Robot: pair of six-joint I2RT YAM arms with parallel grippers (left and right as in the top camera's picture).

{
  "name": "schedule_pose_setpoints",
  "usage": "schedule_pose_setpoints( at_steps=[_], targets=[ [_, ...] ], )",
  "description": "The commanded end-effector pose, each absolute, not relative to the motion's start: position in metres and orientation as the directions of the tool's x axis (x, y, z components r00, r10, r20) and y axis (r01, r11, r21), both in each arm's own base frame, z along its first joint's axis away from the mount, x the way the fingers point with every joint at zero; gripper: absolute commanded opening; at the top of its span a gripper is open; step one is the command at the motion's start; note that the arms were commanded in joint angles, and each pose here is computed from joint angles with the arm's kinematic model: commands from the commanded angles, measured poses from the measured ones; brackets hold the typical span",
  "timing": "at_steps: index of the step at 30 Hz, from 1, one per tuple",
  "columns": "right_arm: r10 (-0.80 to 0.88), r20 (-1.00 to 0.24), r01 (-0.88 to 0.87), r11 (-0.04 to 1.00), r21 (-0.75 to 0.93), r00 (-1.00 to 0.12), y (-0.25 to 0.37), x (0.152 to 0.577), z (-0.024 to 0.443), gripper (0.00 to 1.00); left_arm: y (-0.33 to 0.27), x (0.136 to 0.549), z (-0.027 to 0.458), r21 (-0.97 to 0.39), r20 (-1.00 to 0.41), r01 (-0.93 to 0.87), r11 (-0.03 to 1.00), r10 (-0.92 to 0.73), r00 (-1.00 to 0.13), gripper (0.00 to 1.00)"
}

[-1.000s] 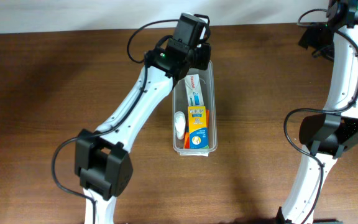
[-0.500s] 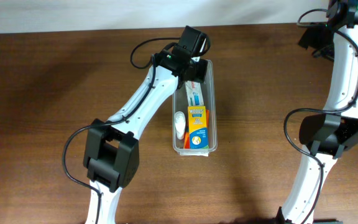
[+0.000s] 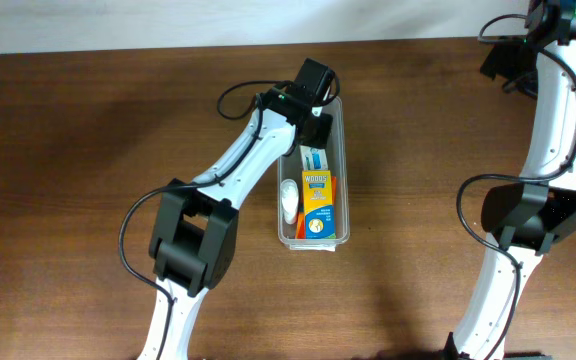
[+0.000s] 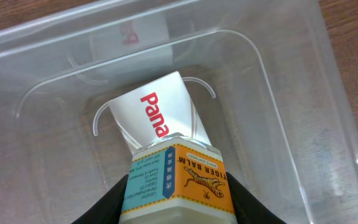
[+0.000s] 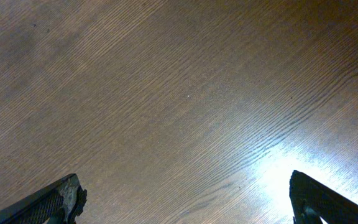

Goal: Pack container
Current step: 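Lower the gold jar into the container's far end and release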

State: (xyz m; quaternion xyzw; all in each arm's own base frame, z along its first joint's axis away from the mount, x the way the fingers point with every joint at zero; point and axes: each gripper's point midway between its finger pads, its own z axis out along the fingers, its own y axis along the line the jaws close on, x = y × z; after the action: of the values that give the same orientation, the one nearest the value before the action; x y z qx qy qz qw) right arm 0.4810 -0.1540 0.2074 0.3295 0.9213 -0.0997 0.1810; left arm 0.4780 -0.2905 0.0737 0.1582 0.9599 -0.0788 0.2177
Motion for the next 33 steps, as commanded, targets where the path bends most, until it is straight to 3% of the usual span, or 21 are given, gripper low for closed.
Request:
schedule_pose_setpoints(
  at_steps=[1, 21, 24, 33],
  targets=[
    [0.572, -0.413, 0.651, 0.756, -0.071, -0.709, -0.157, 0.483, 0.209, 0.98, -0.296, 0.479, 0.073, -0.088, -0.448, 0.344, 0.935, 0.272, -0.852, 0.36],
    [0.572, -0.413, 0.651, 0.756, -0.07, -0.709, -0.157, 0.483, 0.209, 0.99, -0.291, 0.471, 0.055, -0.075, -0.394, 0.34, 0.937, 0.286, -0.874, 0.37],
    [0.572, -0.413, 0.651, 0.756, -0.071, -0.709, -0.157, 0.483, 0.209, 0.98, -0.291, 0.471, 0.054, -0.075, -0.392, 0.34, 0.937, 0.286, -0.874, 0.58],
    [0.572, -0.413, 0.651, 0.756, -0.071, -0.709, -0.157, 0.483, 0.209, 0.98, -0.291, 0.471, 0.055, -0.075, -0.393, 0.34, 0.937, 0.286, -0.874, 0.59]
  ],
)
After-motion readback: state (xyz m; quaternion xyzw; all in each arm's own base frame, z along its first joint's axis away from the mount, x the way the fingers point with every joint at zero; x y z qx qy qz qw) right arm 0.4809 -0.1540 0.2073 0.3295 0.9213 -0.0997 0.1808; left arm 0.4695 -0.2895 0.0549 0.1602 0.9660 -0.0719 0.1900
